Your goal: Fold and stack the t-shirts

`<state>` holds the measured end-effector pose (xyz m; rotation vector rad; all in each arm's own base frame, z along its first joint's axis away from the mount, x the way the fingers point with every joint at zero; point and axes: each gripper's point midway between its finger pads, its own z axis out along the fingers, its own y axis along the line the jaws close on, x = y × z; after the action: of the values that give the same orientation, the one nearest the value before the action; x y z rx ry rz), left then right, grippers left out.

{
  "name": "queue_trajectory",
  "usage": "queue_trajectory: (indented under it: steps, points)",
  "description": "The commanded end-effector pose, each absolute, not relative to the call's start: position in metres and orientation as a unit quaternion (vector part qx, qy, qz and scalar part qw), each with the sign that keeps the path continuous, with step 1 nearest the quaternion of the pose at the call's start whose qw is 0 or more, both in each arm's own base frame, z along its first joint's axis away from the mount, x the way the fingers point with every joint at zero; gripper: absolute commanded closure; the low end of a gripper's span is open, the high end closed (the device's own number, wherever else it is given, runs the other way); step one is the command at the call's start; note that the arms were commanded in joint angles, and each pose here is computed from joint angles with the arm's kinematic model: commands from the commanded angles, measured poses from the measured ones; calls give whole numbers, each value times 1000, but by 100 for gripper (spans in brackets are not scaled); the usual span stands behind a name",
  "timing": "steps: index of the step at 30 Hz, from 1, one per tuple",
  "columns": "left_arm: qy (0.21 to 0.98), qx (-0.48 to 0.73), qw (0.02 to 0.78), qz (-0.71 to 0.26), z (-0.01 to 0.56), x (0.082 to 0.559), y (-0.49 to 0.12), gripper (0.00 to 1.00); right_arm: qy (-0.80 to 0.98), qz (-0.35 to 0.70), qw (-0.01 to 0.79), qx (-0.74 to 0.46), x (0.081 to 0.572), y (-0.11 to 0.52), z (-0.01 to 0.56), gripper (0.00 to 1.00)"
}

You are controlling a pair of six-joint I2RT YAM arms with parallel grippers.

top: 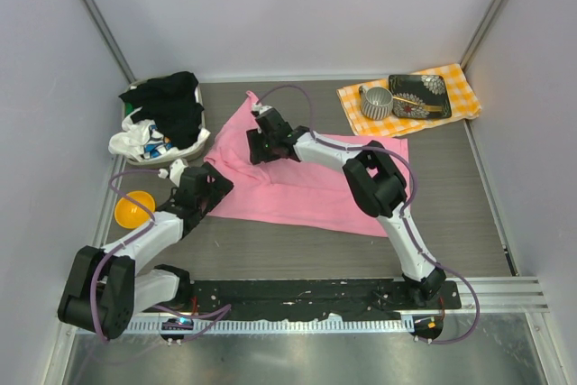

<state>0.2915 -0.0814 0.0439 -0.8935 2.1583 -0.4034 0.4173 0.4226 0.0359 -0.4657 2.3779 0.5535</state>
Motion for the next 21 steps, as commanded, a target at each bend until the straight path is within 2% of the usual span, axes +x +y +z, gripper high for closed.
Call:
queue_trajectory:
  steps: [1,5,10,15,19,21]
  points:
    - [854,-359,355,-126,24,276,-72,2,901,229,324,-175,416,431,37,46]
    - [854,-359,355,-127,24,275,-71,2,901,229,324,-173,416,431,37,60]
    - [854,-360,355,-124,24,275,-71,2,901,225,328,-172,417,429,40,62]
    - [854,-360,354,-124,23,274,-71,2,900,220,334,-173,419,427,44,76]
    - [855,-359,354,-123,23,274,-70,2,900,202,346,-169,425,421,47,94]
    - [855,-359,353,-122,22,273,-70,2,900,196,351,-168,427,419,51,99]
